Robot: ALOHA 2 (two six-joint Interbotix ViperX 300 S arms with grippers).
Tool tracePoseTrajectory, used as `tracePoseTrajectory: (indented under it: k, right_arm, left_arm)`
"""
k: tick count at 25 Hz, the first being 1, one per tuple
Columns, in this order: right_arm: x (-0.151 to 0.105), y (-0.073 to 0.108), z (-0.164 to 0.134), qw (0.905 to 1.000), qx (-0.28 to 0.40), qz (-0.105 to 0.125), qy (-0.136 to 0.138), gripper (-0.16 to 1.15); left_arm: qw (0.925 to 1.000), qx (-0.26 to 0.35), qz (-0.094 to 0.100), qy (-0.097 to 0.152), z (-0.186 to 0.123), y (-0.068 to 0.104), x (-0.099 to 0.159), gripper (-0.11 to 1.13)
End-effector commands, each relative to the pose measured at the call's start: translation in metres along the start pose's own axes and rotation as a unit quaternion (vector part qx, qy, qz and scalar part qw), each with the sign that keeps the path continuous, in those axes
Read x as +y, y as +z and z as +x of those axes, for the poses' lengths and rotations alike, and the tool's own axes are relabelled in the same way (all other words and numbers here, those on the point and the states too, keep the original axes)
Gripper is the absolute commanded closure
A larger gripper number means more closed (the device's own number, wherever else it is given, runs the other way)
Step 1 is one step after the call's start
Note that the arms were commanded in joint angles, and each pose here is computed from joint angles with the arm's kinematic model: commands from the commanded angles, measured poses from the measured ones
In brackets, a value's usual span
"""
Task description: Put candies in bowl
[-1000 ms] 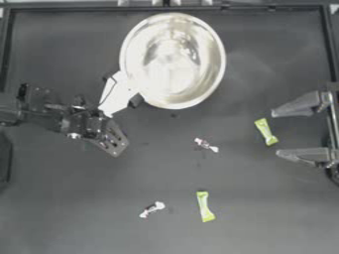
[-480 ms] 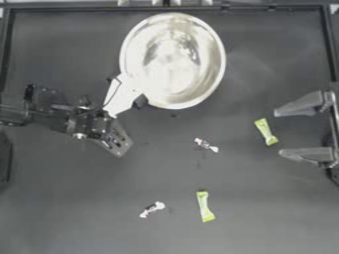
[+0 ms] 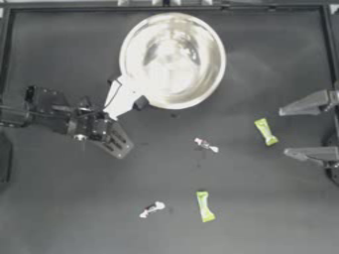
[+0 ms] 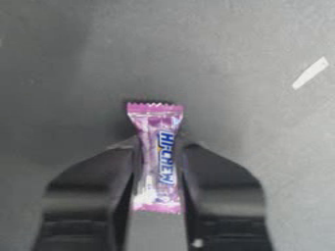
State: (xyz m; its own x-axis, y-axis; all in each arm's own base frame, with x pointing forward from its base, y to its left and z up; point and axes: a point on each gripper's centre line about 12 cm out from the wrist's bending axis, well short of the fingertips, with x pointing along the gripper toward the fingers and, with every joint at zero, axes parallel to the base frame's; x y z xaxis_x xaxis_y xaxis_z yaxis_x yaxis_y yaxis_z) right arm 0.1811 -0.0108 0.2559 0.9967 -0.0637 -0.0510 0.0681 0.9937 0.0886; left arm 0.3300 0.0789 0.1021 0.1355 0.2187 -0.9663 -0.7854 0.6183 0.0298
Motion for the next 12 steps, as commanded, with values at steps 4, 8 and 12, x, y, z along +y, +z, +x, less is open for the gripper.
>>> tracePoseTrajectory:
  k: [4, 8, 12]
  right_arm:
    - [0.001, 0.006, 0.002, 1.0, -0.004, 0.002, 0.001, -0.02]
    - [0.001, 0.006, 0.002, 1.0, -0.004, 0.002, 0.001, -0.02]
    - [0.001, 0.006, 0.002, 1.0, -0.004, 0.002, 0.001, -0.02]
  left_arm:
    - [1.0, -0.006, 0.002, -0.006, -0.005, 0.005, -0.001, 0.51]
    - [0.9995, -0.023, 0.01, -0.019, -0.022, 0.013, -0.005, 0.52]
    - [0.9986, -0.04, 0.022, -0.026, -0.044, 0.022, -0.01, 0.52]
